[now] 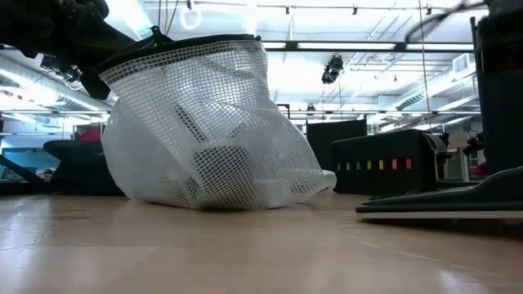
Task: Unpack backpack
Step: Put the black calculator into the white mesh envelope
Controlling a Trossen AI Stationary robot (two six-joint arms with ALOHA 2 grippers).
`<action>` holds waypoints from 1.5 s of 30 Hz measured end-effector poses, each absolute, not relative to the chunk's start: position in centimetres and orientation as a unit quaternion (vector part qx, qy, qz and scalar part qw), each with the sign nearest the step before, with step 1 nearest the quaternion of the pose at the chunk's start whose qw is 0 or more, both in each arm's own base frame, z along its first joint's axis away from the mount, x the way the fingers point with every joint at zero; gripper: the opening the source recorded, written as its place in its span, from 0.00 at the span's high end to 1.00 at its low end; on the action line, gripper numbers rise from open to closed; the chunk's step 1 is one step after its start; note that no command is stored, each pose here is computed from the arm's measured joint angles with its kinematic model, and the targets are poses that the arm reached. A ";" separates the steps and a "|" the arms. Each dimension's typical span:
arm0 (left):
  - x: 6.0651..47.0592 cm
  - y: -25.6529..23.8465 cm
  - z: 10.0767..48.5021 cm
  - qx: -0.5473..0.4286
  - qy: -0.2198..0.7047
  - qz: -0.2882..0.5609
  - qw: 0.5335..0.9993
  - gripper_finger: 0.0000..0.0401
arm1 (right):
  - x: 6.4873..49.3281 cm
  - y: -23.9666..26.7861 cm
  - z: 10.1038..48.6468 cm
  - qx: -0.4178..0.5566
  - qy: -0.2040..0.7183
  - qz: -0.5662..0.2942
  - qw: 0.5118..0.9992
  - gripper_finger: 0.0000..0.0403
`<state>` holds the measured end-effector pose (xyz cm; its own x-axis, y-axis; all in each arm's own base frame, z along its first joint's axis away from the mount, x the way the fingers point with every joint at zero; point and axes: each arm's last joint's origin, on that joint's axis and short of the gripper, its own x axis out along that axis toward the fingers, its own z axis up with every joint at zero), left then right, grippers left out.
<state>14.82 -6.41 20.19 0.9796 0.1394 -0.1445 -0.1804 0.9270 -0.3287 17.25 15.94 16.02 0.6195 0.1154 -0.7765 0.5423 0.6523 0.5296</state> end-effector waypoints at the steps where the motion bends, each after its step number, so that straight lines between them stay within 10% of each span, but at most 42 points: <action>1: 14.8 -6.4 20.2 -0.172 0.060 0.082 0.980 1.00 | 17.1 15.6 15.6 0.411 0.407 -0.121 0.807 0.45; 13: 14.8 -6.4 20.2 -0.173 0.059 0.082 0.980 1.00 | 16.5 12.7 12.3 0.445 0.411 -0.093 0.790 0.27; 45: 14.8 -6.4 20.2 -0.173 0.059 0.082 0.980 1.00 | 21.1 13.8 10.8 0.477 0.377 0.012 0.794 0.38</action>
<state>14.82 -6.40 20.20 0.9796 0.1398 -0.1442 -0.1806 0.9270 -0.3288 21.09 13.78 10.75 0.7154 0.3784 -0.5874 0.3413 0.5444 0.7663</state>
